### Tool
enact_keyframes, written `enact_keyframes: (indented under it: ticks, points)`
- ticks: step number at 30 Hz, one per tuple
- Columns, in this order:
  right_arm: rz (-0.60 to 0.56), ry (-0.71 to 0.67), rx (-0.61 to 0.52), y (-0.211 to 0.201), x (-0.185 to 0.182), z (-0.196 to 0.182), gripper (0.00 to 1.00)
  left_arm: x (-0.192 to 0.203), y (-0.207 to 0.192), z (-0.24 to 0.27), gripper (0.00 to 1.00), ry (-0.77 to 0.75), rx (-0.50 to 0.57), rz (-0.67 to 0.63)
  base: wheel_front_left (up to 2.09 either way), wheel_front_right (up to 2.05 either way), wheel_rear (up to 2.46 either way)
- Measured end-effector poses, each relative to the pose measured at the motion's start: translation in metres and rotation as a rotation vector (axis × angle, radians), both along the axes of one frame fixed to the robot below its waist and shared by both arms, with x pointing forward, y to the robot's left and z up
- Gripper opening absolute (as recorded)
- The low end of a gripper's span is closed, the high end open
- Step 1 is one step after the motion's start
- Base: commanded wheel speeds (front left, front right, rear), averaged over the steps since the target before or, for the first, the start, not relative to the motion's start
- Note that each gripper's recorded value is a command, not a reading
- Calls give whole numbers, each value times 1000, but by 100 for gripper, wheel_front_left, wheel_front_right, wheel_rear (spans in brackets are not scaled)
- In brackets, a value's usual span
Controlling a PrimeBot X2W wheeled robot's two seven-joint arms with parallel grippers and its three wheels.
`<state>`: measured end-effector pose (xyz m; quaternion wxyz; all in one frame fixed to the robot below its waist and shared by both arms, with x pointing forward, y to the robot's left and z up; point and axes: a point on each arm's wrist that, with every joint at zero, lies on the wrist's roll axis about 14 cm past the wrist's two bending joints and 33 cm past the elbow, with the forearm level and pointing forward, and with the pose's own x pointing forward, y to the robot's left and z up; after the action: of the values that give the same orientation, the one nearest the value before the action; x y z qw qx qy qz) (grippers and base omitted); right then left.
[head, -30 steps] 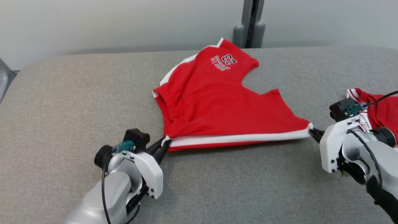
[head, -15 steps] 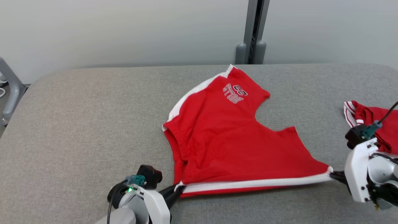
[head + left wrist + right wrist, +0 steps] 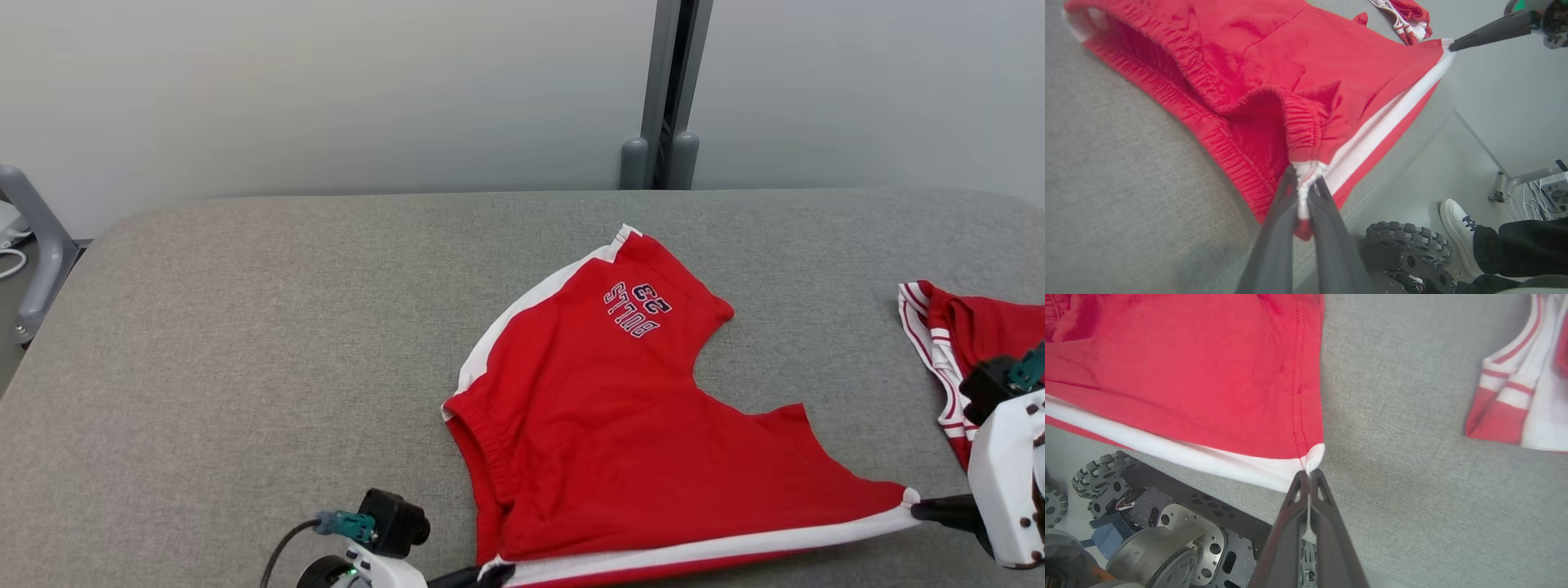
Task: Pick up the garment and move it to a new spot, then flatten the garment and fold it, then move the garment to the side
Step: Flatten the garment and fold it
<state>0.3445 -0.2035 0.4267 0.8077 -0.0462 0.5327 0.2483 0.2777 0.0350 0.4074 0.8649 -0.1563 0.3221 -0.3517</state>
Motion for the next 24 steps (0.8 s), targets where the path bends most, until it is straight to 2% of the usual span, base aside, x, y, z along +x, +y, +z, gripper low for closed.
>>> enact_keyframes:
  ticks: [4, 7, 11, 17, 24]
  points:
    - [-7, -45, 41, 8, 13, 11, 0, 12, 3, 17, 0, -9, -56, 62, 0, 0, 0]
    - [-3, -83, 64, 16, 28, 20, 0, 23, 4, 31, 0, 44, -151, 128, 0, 0, 0]
    - [6, -133, 89, 28, 54, 34, 0, 27, 4, 41, 0, 123, -236, 146, 0, 0, 0]
    - [29, -179, 89, 43, 92, 47, 0, 47, 12, 54, 0, 181, -319, 189, 0, 0, 0]
    - [74, -221, 123, 86, 144, 55, 0, 80, 24, 57, 0, 212, -398, 302, 0, 0, 0]
